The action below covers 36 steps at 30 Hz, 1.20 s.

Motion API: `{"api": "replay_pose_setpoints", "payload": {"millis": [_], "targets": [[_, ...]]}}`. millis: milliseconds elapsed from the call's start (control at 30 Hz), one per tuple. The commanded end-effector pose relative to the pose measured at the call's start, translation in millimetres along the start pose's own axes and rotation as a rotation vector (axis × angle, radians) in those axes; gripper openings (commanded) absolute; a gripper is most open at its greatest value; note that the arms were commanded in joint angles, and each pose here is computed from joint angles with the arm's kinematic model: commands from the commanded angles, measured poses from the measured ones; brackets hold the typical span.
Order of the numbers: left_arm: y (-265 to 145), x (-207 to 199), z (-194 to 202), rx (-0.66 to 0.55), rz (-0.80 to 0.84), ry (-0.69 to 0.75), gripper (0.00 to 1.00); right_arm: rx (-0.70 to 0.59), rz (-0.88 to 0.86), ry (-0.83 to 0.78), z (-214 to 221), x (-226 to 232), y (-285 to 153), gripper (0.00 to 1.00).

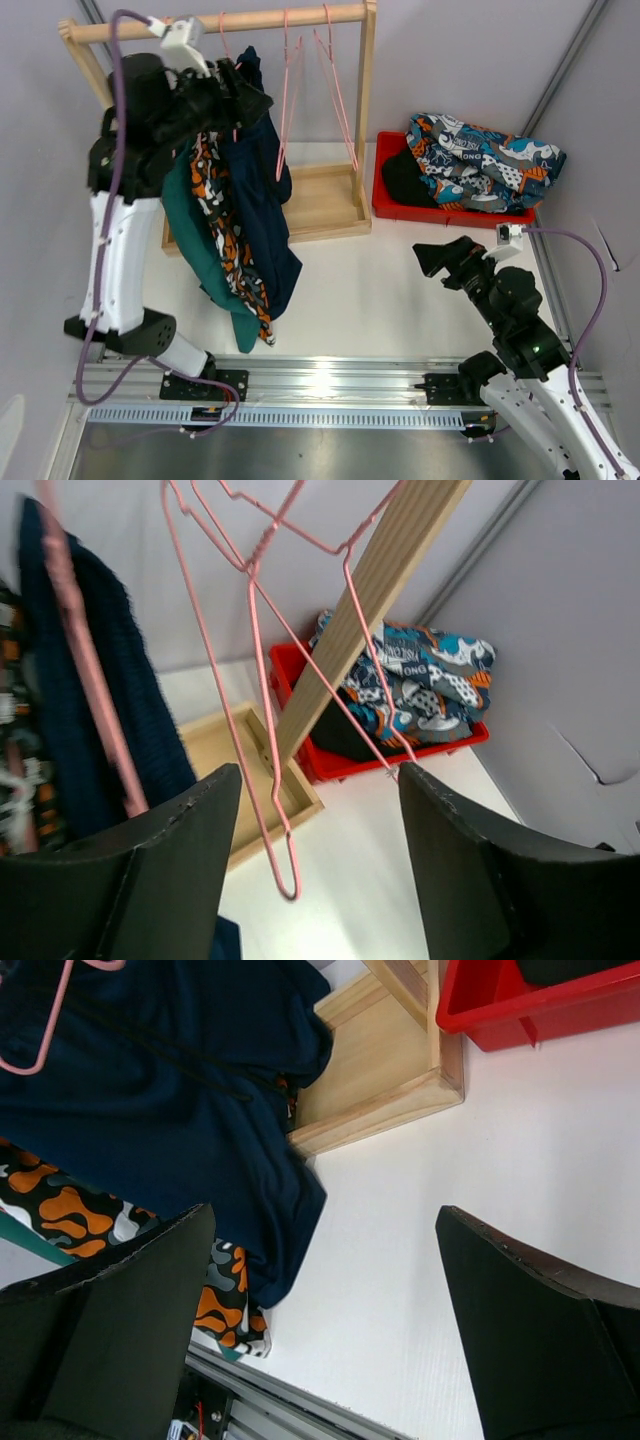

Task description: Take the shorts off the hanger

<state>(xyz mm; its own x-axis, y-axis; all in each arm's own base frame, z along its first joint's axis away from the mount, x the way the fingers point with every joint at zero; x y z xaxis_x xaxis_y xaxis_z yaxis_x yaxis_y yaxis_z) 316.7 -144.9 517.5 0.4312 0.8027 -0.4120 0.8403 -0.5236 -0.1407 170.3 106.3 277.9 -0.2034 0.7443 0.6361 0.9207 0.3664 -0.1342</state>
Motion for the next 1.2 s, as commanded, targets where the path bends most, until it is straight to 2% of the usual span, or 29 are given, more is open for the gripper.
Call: {"api": "replay_pose_setpoints", "payload": {"millis": [0, 500, 633, 867, 933, 967, 1000, 1167], "targets": [[-16.4, 16.2, 2.2, -0.001, -0.072, 0.047, 0.69, -0.052, -0.032, 0.012, -17.8, 13.7, -6.2, 0.99], [-7.0, 64.7, 7.8, 0.011, -0.294, 0.071, 0.67, -0.023, 0.003, -0.008, -11.3, 5.1, -14.4, 0.99], [6.3, 73.5, 11.6, 0.036, -0.29, 0.057, 0.65, -0.031, 0.013, -0.008, -9.5, 0.8, -19.5, 0.99], [29.9, 82.0, 23.9, 0.096, -0.268, 0.04, 0.45, -0.024, 0.035, -0.01, -3.8, -6.4, -21.5, 0.99], [34.3, 84.4, 26.5, 0.107, -0.268, 0.037, 0.32, -0.03, 0.034, -0.008, -3.8, -7.0, -22.2, 0.99], [34.8, 85.0, 26.8, 0.11, -0.271, 0.038, 0.21, -0.026, 0.037, -0.007, -1.8, -8.6, -21.7, 0.99], [36.2, 85.9, 27.5, 0.114, -0.272, 0.037, 0.0, -0.026, 0.035, -0.006, -1.5, -8.5, -22.1, 1.0], [13.6, 67.9, 1.3, 0.018, -0.247, 0.07, 0.0, -0.021, 0.036, -0.003, 0.4, -9.5, -21.6, 0.99]]}}
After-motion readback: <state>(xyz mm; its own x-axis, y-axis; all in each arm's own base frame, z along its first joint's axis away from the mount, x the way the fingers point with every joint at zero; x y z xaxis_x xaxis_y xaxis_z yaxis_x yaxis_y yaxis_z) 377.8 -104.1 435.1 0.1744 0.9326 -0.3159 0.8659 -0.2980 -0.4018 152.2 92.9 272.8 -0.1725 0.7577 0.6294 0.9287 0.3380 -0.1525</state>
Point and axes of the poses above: each gripper's point midway between its finger pads, its own y axis out along the fingers, its own x axis along the line the jaws close on, z = x × y, the point moved 5 cm from there along -y, back along the fingers, and after that the axes turned 3 degrees about -y, right-handed, at the moved point
